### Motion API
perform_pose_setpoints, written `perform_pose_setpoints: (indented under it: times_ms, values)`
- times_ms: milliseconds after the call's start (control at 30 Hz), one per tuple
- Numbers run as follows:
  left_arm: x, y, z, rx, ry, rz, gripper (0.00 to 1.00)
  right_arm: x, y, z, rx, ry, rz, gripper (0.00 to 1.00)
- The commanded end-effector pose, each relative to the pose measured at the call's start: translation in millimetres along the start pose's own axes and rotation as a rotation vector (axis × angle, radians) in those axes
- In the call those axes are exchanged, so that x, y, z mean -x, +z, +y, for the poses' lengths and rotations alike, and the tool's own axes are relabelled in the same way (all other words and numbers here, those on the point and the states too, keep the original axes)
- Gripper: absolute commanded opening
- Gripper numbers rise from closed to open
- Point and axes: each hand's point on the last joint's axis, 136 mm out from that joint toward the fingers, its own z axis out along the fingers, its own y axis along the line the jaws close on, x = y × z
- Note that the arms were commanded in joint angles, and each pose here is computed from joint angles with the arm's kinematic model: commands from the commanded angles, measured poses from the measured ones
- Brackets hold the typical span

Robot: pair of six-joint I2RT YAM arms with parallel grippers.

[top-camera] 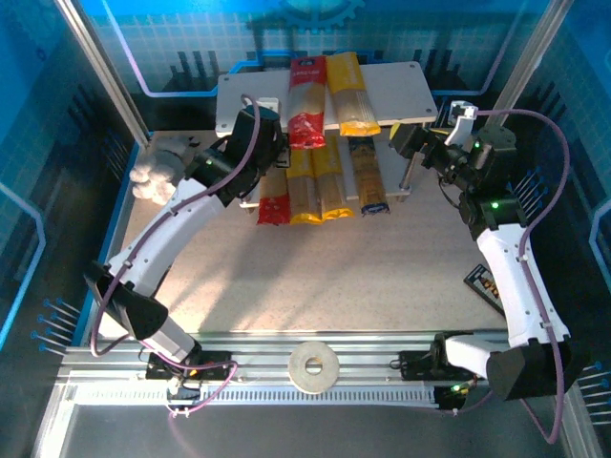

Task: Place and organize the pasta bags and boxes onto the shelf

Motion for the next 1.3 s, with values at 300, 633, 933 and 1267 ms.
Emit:
perform_pose_setpoints:
  times_ms: [300,633,933,1267]
  values:
    - [11,11,-25,-0.105,-0.057,-0.011,0.10,-3,-6,4,-0.002,-0.013,-0.007,1.00]
    - [23,2,-23,-0.101,-0.063,-0.052,0.13,-4,-2,3,0.003,-0.009,0.002,1.00]
    - [40,-30,4,-0.027,-0.046,-0.166,0.26,-2,-10,-3,-0.052,-0.047,-0.008,1.00]
    - [13,-128,79,0.107,-0.014,-0.274,0.36,-2,-56,-40,-0.301,-0.110,-0.099,1.00]
